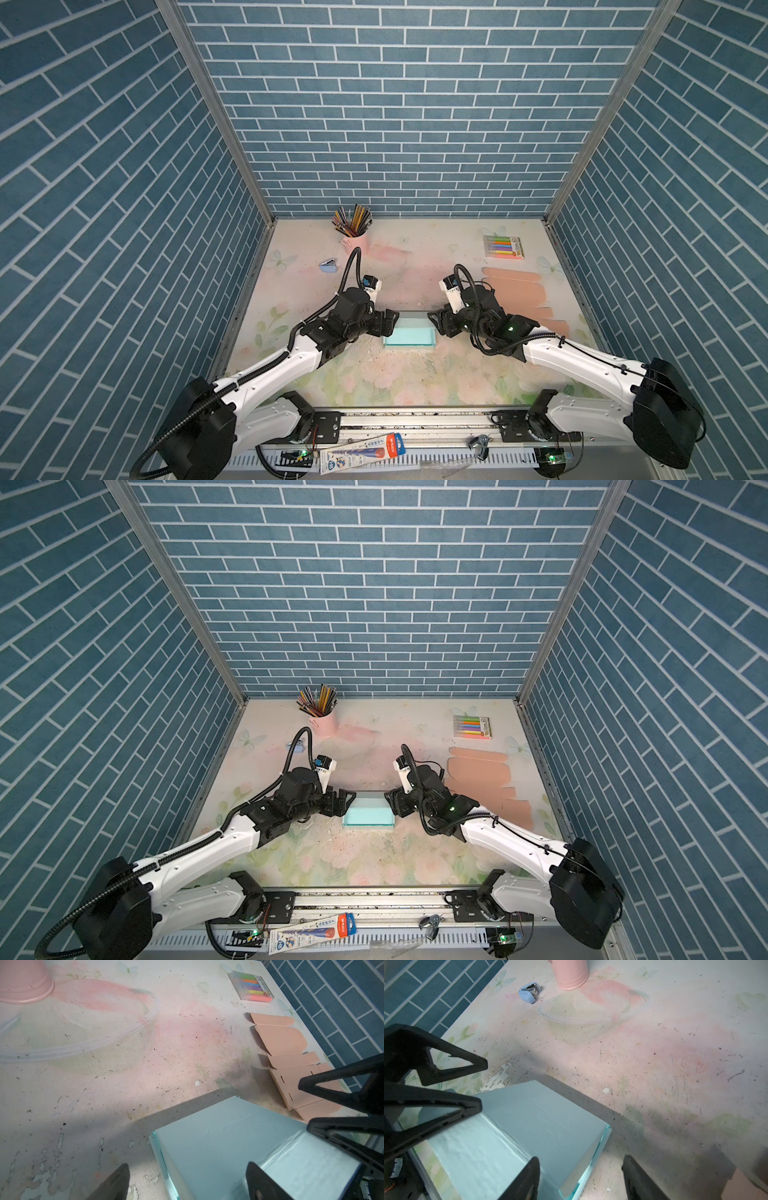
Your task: Fold the paper box
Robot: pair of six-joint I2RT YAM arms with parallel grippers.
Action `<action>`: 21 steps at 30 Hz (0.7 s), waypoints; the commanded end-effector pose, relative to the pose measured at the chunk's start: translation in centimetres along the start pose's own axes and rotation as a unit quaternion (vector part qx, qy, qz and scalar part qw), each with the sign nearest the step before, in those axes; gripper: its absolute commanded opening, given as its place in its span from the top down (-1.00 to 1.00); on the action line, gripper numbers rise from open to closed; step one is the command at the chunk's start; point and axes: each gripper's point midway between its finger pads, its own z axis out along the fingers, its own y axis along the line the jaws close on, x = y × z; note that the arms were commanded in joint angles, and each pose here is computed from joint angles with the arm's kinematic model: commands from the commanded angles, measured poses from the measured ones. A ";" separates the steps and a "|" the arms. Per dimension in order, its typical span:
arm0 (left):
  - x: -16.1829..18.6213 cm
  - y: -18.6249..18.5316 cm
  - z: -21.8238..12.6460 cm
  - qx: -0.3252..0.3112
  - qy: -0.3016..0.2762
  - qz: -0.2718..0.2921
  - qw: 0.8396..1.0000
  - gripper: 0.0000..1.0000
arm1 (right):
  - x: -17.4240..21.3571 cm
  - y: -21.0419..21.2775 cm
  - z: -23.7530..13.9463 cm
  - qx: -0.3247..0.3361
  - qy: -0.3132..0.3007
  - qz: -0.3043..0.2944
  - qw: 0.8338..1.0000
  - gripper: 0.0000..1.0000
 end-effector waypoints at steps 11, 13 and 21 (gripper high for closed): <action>1.9 0.6 0.2 0.010 0.007 -0.021 1.000 -0.77 | 2.5 -0.3 0.5 -0.012 0.021 0.029 0.999 -0.27; 2.1 0.5 0.1 0.011 0.008 -0.021 1.000 -0.76 | 2.7 -0.3 0.5 -0.012 0.023 0.031 0.999 -0.26; 3.3 0.8 0.5 0.013 0.021 -0.025 0.999 -0.77 | 3.4 -0.5 0.3 -0.010 0.023 0.042 0.999 -0.25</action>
